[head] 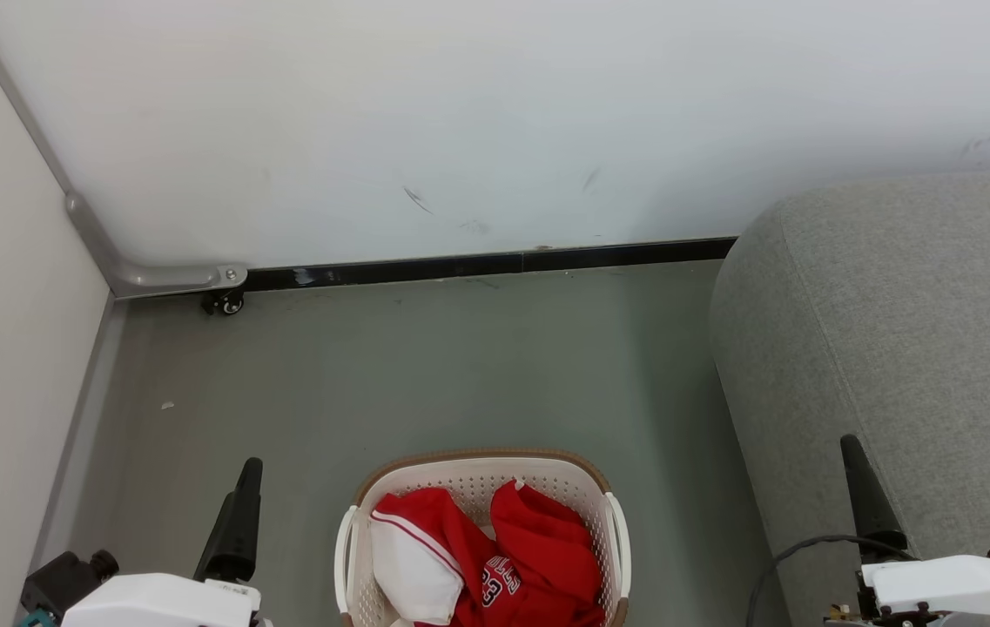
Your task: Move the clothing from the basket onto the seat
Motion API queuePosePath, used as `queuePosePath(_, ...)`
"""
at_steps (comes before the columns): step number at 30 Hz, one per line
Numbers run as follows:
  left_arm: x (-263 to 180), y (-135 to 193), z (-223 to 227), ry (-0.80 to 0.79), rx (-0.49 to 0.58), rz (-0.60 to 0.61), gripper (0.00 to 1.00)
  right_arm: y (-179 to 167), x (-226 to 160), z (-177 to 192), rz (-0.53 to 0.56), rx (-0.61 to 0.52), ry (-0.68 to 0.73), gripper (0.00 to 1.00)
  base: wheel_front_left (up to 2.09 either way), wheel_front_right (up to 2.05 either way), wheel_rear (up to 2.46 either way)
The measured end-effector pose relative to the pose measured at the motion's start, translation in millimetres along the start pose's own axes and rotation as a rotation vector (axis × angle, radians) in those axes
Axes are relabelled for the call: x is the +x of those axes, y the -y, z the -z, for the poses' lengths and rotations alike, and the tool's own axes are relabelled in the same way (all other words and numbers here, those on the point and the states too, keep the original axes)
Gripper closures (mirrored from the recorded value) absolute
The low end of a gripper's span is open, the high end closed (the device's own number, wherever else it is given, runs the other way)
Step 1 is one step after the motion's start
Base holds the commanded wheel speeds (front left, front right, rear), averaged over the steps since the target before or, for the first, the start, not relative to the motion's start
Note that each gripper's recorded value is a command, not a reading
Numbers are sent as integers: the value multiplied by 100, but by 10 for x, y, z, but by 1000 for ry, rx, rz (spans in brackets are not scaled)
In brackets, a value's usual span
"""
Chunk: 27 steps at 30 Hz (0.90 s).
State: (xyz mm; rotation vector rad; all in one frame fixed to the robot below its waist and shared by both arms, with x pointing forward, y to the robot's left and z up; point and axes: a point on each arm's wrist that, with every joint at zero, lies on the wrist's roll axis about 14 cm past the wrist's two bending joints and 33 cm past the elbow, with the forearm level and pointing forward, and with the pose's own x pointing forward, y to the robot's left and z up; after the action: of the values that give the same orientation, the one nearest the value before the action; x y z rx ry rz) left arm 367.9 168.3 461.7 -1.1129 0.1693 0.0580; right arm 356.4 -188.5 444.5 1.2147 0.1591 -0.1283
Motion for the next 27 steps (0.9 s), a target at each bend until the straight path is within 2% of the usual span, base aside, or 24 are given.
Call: queuePosePath(27, -32, 282, 66, 45, 561, 52, 0, -170, 25, 49, -73, -493, 7, 0, 0, 0, 0)
